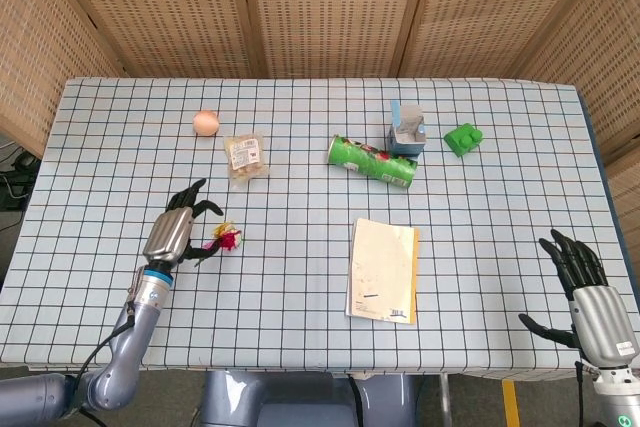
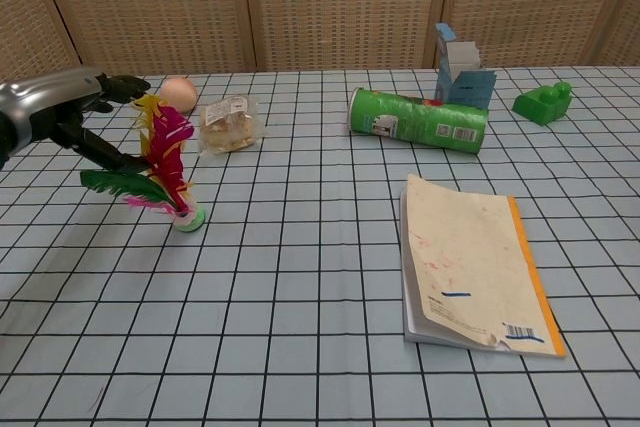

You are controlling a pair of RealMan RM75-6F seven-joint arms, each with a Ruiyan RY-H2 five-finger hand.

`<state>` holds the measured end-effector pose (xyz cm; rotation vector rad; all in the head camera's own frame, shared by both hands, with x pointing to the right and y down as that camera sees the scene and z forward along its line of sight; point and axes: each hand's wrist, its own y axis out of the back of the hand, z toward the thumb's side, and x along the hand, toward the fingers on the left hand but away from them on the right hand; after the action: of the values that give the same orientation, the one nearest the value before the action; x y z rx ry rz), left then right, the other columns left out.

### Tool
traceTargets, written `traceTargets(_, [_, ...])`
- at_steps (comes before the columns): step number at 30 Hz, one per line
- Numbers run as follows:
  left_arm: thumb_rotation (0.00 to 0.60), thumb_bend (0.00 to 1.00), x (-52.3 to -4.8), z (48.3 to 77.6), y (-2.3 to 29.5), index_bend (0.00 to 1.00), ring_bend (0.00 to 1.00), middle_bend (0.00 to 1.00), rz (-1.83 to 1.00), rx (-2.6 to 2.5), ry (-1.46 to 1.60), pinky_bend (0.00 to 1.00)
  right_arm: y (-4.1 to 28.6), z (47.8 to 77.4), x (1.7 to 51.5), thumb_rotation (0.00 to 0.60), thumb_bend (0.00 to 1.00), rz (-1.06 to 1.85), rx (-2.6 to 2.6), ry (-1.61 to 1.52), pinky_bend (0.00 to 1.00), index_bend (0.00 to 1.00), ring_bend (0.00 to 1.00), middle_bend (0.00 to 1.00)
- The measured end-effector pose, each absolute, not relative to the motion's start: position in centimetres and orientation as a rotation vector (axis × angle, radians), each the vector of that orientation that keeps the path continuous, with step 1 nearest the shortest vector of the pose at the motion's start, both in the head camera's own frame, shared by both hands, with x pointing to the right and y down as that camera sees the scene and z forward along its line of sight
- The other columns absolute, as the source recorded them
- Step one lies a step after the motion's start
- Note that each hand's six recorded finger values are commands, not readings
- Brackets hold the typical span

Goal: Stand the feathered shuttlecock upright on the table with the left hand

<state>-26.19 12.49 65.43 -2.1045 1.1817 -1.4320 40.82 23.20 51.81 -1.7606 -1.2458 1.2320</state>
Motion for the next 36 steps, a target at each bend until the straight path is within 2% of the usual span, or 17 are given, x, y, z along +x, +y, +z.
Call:
traceTargets(5, [0.6,0.24,-26.3,65.2,12.4,0.19,0.0,0.0,-1.433,-2.105,1.184,0.0,23.2,51.7,40.9,0.6,0.06,1.23,-1.761,-1.248,0.02,0.0,0.0,0.0])
traceTargets(20, [0.6,0.24,-27.7,63.0,10.9,0.19,0.0,0.0,-1.381,-2.069,1.241,0.0,23.3,51.6,40.5,0.6,0.06,1.221,-1.763,-1.238,0.02,0.0,0.0,0.0])
traceTargets(29, [0.6,0.25,-28.6,59.9,10.6,0.18,0.0,0.0,-1.275,-2.023,1.294,0.0,23.4,51.7,40.3,0.6,0.06,1.215,-1.766,-1.229,0.01,0.0,0.0,0.0])
traceTargets(32, [0.6,0.26,-29.5,58.6,10.9,0.18,0.0,0.0,-1.238,-1.987,1.308,0.0,23.4,51.6,40.2,0.6,0.06,1.212,-1.763,-1.224,0.01,0.0,0.0,0.0])
traceTargets(36, [0.6,0.26,-32.2,56.8,12.7,0.14,0.0,0.0,-1.225,-1.819,1.256,0.0,23.4,51.5,40.1,0.6,0.06,1.211,-1.753,-1.217,0.0,0.0,0.0,0.0])
